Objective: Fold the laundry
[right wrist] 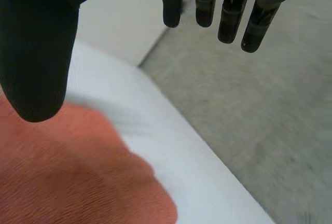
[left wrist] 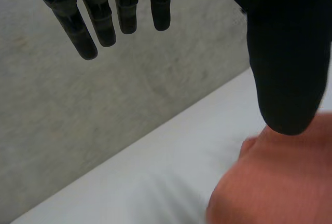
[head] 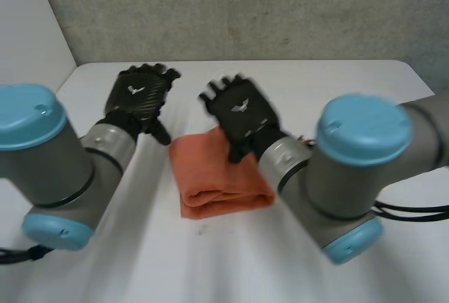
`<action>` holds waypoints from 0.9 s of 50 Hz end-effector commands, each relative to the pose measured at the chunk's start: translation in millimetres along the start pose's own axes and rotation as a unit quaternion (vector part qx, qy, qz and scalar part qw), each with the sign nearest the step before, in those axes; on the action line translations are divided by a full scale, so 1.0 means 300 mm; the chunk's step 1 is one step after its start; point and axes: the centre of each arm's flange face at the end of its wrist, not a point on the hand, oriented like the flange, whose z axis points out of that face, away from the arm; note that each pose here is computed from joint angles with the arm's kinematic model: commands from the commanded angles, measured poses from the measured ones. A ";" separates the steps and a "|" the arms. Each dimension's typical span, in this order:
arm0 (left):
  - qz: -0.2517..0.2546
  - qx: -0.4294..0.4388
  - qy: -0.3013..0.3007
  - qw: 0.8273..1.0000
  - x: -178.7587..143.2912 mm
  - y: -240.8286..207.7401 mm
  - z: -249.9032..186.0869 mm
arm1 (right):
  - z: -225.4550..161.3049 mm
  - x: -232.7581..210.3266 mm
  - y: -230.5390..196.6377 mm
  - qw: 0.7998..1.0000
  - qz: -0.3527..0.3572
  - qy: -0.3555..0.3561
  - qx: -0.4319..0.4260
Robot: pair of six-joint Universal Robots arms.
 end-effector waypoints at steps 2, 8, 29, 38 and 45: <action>-0.062 -0.055 0.039 0.996 0.091 0.070 0.054 | 0.005 0.149 0.041 0.991 0.129 0.031 -0.033; -0.065 -0.150 0.040 0.986 0.119 0.204 0.032 | 0.048 0.082 0.222 0.977 0.164 -0.023 -0.136; -0.058 -0.105 -0.016 0.993 0.044 0.043 -0.016 | 0.070 0.215 0.089 0.974 0.189 0.016 -0.122; -0.068 0.023 -0.046 0.996 -0.095 -0.300 -0.053 | -0.057 0.510 -0.165 0.963 0.190 0.190 0.017; -0.068 0.018 -0.048 0.996 -0.207 -0.421 -0.128 | -0.155 0.640 -0.229 0.954 0.136 0.263 0.040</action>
